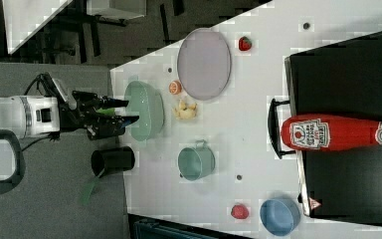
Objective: Pick Ketchup from oven and place it on table.
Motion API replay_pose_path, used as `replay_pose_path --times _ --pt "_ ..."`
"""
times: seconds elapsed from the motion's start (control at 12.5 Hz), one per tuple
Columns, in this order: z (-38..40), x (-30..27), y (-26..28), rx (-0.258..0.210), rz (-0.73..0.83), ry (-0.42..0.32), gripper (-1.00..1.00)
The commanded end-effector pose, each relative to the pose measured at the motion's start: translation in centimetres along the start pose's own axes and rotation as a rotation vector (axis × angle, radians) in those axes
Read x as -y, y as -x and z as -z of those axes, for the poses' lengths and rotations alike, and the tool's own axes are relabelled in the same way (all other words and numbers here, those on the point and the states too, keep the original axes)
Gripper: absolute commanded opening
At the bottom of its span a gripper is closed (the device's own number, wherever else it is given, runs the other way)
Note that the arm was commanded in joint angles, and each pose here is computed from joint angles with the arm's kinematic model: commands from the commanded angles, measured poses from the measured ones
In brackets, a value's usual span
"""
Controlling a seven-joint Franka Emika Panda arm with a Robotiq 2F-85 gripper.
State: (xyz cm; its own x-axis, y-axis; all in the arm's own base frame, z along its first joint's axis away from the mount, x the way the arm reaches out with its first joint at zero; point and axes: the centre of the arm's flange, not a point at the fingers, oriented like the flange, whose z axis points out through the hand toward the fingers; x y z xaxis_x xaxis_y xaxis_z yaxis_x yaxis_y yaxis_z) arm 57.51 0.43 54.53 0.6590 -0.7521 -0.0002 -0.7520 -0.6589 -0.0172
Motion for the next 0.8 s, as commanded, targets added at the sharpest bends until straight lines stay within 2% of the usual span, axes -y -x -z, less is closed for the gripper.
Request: replay_pose_path --times 0.08,0.16,0.24,0.4,0.64,0.8 --pt "8.6 -11.6 3.4 0.021 -0.031 0.012 0.55" --pt "8.6 -11.6 3.4 0.021 -0.031 0.012 0.86" --pt "8.5 -12.0 3.0 0.023 -0.042 0.011 1.0" --pt "7.8 -14.1 0.2 0.031 -0.107 0.003 1.0" --pt "4.2 -19.8 -7.1 0.055 -0.281 0.003 1.0" --pt "2.6 -22.6 -10.5 0.024 -0.361 -0.016 1.0"
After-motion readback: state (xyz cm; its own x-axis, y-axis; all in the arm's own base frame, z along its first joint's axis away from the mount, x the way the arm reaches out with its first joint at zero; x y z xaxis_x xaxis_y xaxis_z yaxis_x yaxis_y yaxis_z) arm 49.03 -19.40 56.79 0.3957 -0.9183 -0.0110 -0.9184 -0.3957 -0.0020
